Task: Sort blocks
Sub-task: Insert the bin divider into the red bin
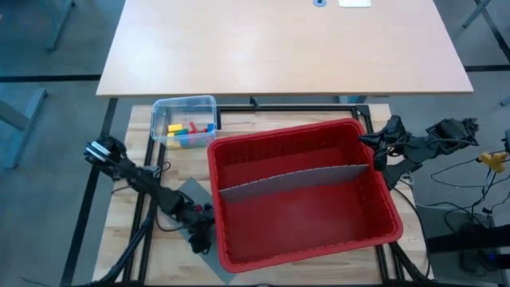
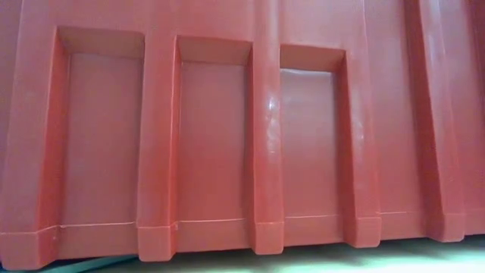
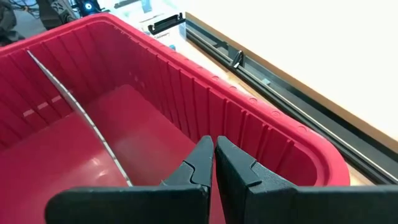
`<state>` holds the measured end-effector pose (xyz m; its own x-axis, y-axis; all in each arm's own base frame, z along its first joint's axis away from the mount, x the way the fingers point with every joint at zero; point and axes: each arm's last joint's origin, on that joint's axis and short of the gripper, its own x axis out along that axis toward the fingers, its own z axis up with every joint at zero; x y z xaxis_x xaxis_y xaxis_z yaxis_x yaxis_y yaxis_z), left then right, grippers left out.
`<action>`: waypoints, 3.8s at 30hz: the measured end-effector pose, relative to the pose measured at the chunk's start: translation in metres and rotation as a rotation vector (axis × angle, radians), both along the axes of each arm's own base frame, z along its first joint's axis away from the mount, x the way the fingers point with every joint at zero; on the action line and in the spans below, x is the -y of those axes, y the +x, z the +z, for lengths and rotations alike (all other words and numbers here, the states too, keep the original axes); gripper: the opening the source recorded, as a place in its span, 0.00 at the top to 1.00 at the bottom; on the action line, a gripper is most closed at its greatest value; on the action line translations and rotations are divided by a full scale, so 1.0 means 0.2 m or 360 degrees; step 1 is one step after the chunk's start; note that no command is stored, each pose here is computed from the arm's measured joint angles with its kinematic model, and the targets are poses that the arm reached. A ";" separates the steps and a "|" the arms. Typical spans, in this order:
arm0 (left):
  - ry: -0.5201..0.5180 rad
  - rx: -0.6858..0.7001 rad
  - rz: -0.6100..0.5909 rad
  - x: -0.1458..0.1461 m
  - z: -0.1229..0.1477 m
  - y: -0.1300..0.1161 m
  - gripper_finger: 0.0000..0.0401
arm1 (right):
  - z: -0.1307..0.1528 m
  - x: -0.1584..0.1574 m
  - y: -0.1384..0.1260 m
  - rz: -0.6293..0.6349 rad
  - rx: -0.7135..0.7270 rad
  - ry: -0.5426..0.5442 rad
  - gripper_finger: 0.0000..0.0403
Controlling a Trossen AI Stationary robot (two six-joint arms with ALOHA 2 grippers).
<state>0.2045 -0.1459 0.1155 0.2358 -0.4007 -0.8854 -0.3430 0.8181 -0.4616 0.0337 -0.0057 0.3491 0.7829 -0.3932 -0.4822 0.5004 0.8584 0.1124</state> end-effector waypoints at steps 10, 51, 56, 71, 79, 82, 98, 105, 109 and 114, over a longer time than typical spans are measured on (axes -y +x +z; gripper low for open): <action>-0.0015 -0.0375 -0.0135 -0.03 -0.02 -0.10 1.00 | 0.00 0.00 0.00 -0.0003 0.0001 0.0000 1.00; 0.0543 -0.0397 0.0490 -0.36 0.18 -0.24 1.00 | -0.01 0.00 -0.01 -0.0006 -0.0028 -0.0014 1.00; 0.0332 -0.0028 0.0463 -0.30 0.27 -0.15 1.00 | -0.01 0.00 -0.01 -0.0010 -0.0024 -0.0006 1.00; 0.0227 0.0043 0.0198 -0.16 0.15 0.01 1.00 | -0.01 0.01 -0.01 -0.0051 -0.0021 -0.0029 1.00; 0.0115 -0.0050 -0.0009 -0.08 0.03 0.03 1.00 | -0.01 0.01 -0.01 -0.0072 -0.0012 -0.0019 1.00; 0.0057 -0.0173 -0.0070 -0.07 0.00 0.00 1.00 | -0.01 0.01 -0.01 -0.0072 -0.0012 -0.0018 1.00; 0.0145 -0.0496 -0.0116 -0.13 0.00 -0.11 1.00 | -0.01 0.01 -0.01 -0.0097 -0.0006 -0.0033 1.00; 0.0177 -0.0629 0.0001 -0.18 0.00 -0.12 1.00 | -0.01 0.01 -0.01 -0.0097 -0.0007 -0.0033 1.00; 0.0244 -0.0696 0.0072 -0.22 0.01 -0.14 1.00 | -0.01 0.01 -0.01 -0.0095 -0.0007 -0.0033 1.00; 0.0375 -0.0766 0.0137 -0.27 0.03 -0.16 1.00 | -0.01 0.01 -0.01 -0.0093 -0.0008 -0.0034 1.00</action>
